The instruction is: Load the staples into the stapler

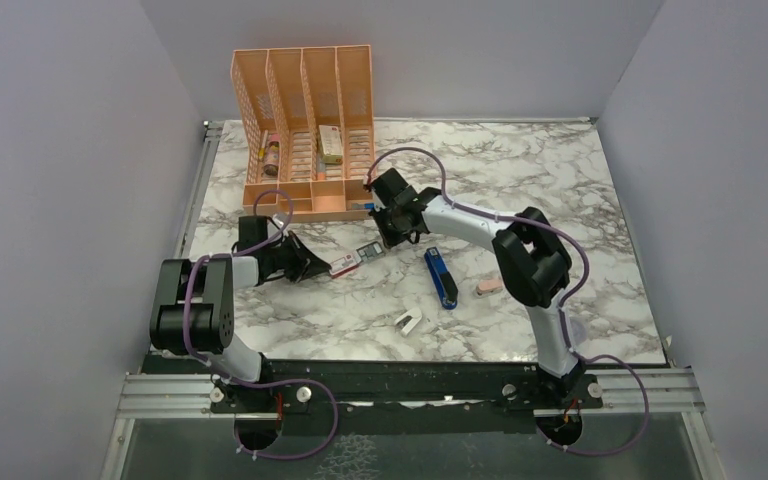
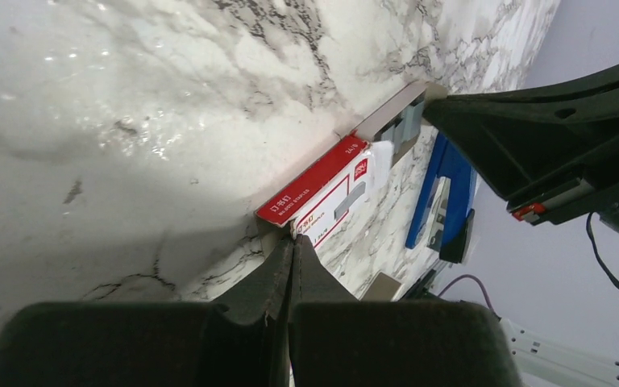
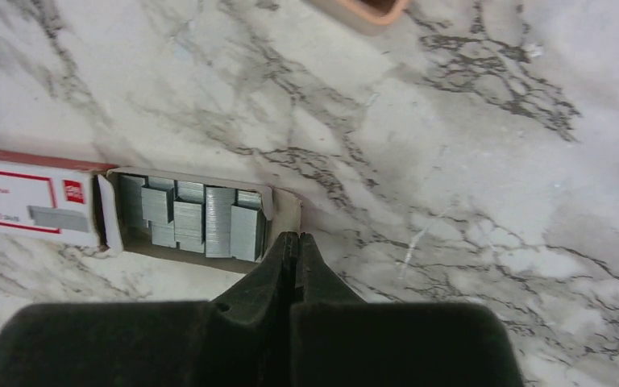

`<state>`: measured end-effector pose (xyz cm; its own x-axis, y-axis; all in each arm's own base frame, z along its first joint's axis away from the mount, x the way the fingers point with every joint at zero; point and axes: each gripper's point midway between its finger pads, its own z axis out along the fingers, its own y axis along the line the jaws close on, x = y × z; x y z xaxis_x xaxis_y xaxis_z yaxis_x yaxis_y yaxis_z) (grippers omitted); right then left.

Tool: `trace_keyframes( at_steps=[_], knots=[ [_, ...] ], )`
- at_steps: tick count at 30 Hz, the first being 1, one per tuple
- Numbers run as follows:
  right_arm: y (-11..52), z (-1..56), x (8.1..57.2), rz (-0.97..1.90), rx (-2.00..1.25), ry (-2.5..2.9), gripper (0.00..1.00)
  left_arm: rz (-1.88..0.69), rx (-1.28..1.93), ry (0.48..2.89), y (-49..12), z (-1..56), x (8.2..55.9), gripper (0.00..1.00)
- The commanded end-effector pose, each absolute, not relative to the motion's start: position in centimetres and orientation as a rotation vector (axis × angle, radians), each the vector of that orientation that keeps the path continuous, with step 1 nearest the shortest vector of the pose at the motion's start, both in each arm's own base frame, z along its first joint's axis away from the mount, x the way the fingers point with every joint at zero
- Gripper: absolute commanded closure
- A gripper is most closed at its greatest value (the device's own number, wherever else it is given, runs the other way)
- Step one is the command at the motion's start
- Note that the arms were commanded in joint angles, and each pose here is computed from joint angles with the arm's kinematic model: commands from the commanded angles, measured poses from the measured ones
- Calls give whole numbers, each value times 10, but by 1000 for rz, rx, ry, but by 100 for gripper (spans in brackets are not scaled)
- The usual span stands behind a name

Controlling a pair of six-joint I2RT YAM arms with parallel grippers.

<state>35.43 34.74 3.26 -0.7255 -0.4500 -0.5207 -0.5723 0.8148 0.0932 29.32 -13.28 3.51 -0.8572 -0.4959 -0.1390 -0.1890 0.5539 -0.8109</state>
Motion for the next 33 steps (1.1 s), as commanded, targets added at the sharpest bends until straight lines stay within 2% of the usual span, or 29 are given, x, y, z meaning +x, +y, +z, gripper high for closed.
trace_keyframes(
  at_steps=[1, 5, 7, 8, 11, 12, 13, 16, 22, 29, 33],
  knots=[
    [332, 37, 375, 266, -677, 2493, 99, -1126, -586, 2425, -116, 40, 299, 100],
    [331, 36, 373, 279, -652, 2507, 99, -1026, -641, 2432, -98, 39, 301, 100],
    [330, 36, 370, 287, -628, 2519, 99, -963, -672, 2446, -90, 38, 299, 93],
    [330, 38, 370, 298, -610, 2521, 97, -932, -676, 2446, -86, 40, 300, 86],
    [329, 54, 367, 339, -561, 2509, 69, -877, -655, 2446, -81, 48, 301, 59],
    [328, 61, 367, 346, -543, 2497, 62, -873, -641, 2443, -80, 52, 301, 51],
    [327, 69, 367, 354, -528, 2485, 56, -874, -622, 2435, -80, 57, 302, 47],
    [316, 100, 369, 345, -465, 2434, 48, -862, -587, 2414, -79, 73, 303, 42],
    [254, 143, 347, 223, -316, 2353, 43, -834, -495, 2334, -82, 114, 304, 34],
    [198, 128, 274, 195, -273, 2452, 39, -862, -275, 2257, -124, 155, 297, 31],
    [188, 109, 239, 264, -283, 2527, 28, -932, -210, 2212, -152, 161, 295, 29]
  ],
)
